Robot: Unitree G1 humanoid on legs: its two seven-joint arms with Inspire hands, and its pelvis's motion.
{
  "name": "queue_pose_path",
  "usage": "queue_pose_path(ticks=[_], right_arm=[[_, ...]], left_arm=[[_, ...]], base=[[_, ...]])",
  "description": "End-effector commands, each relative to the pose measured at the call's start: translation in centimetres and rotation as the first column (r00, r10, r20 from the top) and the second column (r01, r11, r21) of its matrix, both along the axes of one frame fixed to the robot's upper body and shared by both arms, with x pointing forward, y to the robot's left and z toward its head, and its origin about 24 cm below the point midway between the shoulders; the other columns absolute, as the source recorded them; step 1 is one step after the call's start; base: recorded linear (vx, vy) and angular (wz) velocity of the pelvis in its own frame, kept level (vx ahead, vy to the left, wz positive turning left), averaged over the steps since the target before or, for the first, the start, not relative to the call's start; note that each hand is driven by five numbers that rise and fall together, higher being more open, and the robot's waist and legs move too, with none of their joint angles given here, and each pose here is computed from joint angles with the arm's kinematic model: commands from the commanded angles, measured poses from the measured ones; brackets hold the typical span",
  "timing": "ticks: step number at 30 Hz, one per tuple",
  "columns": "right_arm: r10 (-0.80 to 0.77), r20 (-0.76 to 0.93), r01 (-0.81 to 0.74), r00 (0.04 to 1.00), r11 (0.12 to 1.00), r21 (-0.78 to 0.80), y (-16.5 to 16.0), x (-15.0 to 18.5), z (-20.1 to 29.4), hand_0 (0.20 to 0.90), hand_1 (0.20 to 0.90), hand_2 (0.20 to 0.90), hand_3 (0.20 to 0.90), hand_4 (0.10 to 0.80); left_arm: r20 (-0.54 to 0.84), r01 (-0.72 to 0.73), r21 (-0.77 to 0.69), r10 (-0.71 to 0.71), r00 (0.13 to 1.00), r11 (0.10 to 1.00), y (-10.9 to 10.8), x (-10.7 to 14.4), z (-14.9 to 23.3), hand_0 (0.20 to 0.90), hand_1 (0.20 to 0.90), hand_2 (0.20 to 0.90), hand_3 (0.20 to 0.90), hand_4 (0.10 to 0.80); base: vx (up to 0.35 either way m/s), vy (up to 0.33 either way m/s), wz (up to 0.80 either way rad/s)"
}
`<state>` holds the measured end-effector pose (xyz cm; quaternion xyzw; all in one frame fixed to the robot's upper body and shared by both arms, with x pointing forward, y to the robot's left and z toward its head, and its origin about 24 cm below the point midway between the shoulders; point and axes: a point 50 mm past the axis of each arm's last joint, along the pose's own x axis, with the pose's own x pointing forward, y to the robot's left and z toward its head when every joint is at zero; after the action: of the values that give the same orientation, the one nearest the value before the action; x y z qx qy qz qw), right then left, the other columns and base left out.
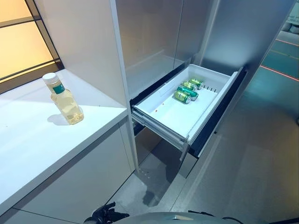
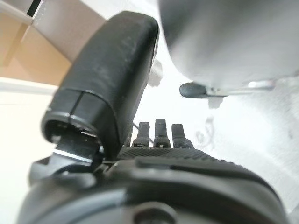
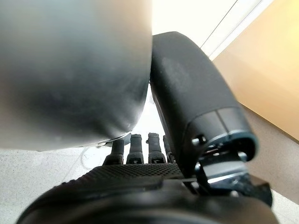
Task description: Put drinks into fridge and close the fridge
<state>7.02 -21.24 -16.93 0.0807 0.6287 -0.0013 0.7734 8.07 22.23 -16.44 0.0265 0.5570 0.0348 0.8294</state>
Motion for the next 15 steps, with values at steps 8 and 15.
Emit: queue_pose_path(ticks=[8,15], right_arm=[[0.04,0.002,-0.04,0.999,0.999,-0.005,-1.8,1.6,0.7,0.9,0.9,0.9,0.9,0.8],[0.029,0.003,-0.029,1.0,0.999,-0.016,-2.0,0.4,0.5,0.9,0.9,0.9,0.9,0.8]], left_arm=[[0.429,0.438,-0.36,-0.271,0.862,0.824,-4.2,10.8,5.6,0.9,0.9,0.9,0.9,0.8],[0.695,0.663,-0.625,-0.093,0.713,0.412,-6.1,15.8,15.7,0.9,0.9,0.9,0.9,0.8]], base=[[-0.011,0.032,-0.01],[0.002,0.01,0.0]])
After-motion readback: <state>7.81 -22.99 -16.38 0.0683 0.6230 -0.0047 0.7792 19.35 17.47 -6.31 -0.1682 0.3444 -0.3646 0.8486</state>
